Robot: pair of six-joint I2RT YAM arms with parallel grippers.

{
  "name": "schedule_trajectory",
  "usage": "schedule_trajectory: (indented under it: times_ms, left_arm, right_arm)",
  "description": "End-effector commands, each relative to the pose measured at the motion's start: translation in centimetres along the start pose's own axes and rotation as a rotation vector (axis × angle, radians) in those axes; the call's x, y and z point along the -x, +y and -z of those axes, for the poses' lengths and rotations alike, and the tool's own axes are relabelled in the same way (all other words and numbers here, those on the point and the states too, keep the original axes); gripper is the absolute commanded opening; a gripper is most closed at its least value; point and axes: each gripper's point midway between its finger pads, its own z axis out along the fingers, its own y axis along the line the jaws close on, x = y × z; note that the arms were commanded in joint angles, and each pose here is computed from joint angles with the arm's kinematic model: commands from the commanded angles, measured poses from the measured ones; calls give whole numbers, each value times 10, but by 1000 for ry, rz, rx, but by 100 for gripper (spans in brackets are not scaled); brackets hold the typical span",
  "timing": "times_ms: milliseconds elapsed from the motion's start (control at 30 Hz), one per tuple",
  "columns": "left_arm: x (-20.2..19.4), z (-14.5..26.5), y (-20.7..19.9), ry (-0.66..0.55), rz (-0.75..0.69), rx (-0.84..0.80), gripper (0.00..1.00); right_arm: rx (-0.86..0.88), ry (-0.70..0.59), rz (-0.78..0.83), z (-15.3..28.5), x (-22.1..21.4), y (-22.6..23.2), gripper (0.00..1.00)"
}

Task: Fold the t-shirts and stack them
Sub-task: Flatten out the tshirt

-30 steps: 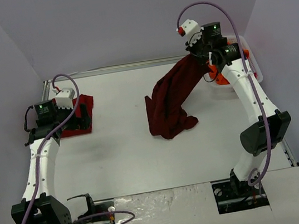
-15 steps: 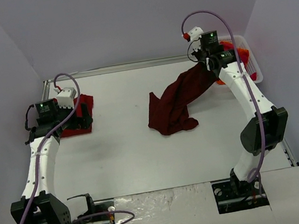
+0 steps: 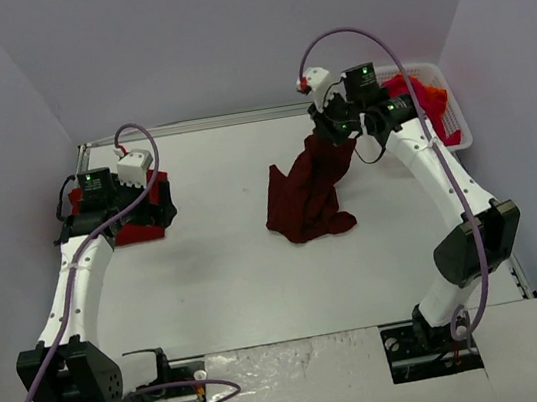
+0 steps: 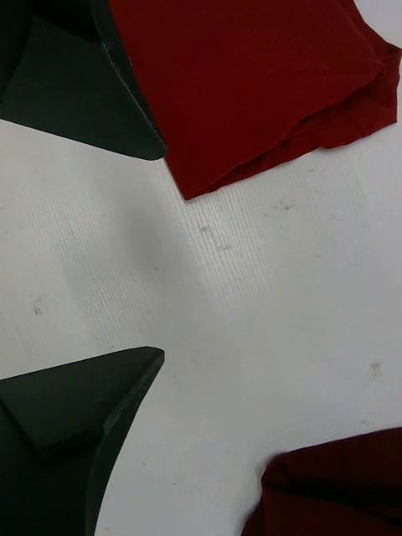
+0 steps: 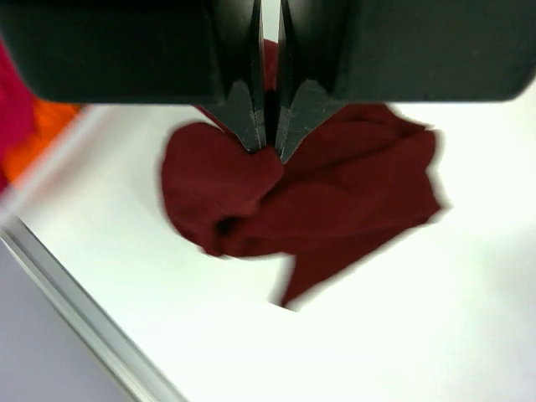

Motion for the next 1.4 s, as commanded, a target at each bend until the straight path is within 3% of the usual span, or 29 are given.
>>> schedule_trajectory:
  times_ms: [0,400,433,467,600,667,767,900,1033,1100,1133,1367]
  left_arm:
    - [18,10,5,-35,-33,28,94]
    - [14,13,24,-29,21,87,94]
    - [14,12,25,-27,23,85,94]
    - [14,11,26,-25,23,87,94]
    - [13,10,29,-15,27,94,94]
    - [14,9,29,-11,29,91,94]
    - [13,6,26,-3,40,68,94]
    - [9,-3,-1,16,50,-72,94]
    - [8,-6,-74,41,17,-365,94]
    - [3,-6,-95,74,-10,-436,94]
    - [-2,-8,-114,96,-115,-453,94]
    - [-45,-20,-171,238,-606,-416,95]
  right_arm:
    - [376,-153,108,40,35,103,0]
    - [775,-40,288,38,-18,252,1]
    - [800,-34,299,41,-18,260,14]
    - [833,-16,317,40,-21,274,55]
    - [897,3,375,48,-19,299,69]
    - [911,2,394,50,-18,299,71]
    - [795,13,446,37,-18,275,75]
    - [662,19,383,22,-18,220,75]
    - [451,3,291,26,-17,129,75]
    - [373,-19,265,36,-17,96,75]
    - [306,-25,231,45,-20,68,76]
    - [151,18,52,55,-60,5,75]
